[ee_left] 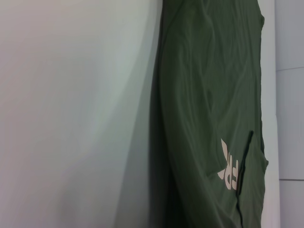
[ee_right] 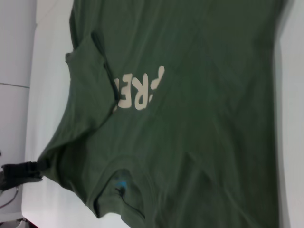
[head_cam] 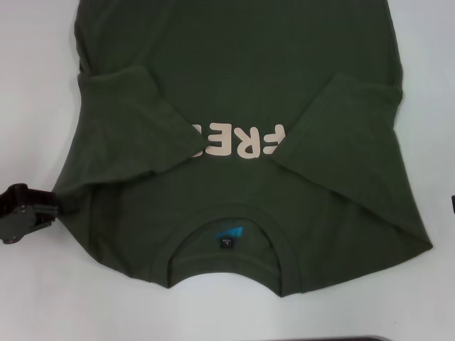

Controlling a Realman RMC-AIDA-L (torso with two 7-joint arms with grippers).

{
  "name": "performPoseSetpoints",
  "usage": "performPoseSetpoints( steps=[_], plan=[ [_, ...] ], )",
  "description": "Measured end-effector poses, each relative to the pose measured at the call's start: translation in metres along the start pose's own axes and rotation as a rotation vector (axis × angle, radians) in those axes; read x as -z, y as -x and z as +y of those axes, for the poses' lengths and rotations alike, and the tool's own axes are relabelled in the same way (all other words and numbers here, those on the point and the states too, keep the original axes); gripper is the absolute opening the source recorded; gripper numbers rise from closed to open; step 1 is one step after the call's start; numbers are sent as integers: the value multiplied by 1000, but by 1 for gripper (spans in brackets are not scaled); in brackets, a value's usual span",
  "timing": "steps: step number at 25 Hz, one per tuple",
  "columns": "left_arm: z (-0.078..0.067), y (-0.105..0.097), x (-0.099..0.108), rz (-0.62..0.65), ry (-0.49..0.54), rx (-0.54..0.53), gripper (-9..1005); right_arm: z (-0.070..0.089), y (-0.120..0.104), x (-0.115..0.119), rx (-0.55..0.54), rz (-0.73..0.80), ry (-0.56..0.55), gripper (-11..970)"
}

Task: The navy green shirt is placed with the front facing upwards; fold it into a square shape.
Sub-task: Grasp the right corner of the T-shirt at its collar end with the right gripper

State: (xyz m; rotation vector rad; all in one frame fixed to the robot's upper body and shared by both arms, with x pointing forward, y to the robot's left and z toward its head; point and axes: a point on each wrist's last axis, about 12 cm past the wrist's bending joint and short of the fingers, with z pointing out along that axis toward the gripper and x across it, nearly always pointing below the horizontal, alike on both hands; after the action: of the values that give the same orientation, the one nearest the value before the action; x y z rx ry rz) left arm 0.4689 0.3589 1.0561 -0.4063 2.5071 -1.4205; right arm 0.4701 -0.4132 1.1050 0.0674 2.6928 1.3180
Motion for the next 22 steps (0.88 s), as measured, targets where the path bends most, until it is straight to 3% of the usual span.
performPoseSetpoints(
  steps=[22],
  plan=[
    [-3, 6, 0, -5, 6, -10, 62, -8, -8, -18, -30, 56, -53, 654]
  ],
)
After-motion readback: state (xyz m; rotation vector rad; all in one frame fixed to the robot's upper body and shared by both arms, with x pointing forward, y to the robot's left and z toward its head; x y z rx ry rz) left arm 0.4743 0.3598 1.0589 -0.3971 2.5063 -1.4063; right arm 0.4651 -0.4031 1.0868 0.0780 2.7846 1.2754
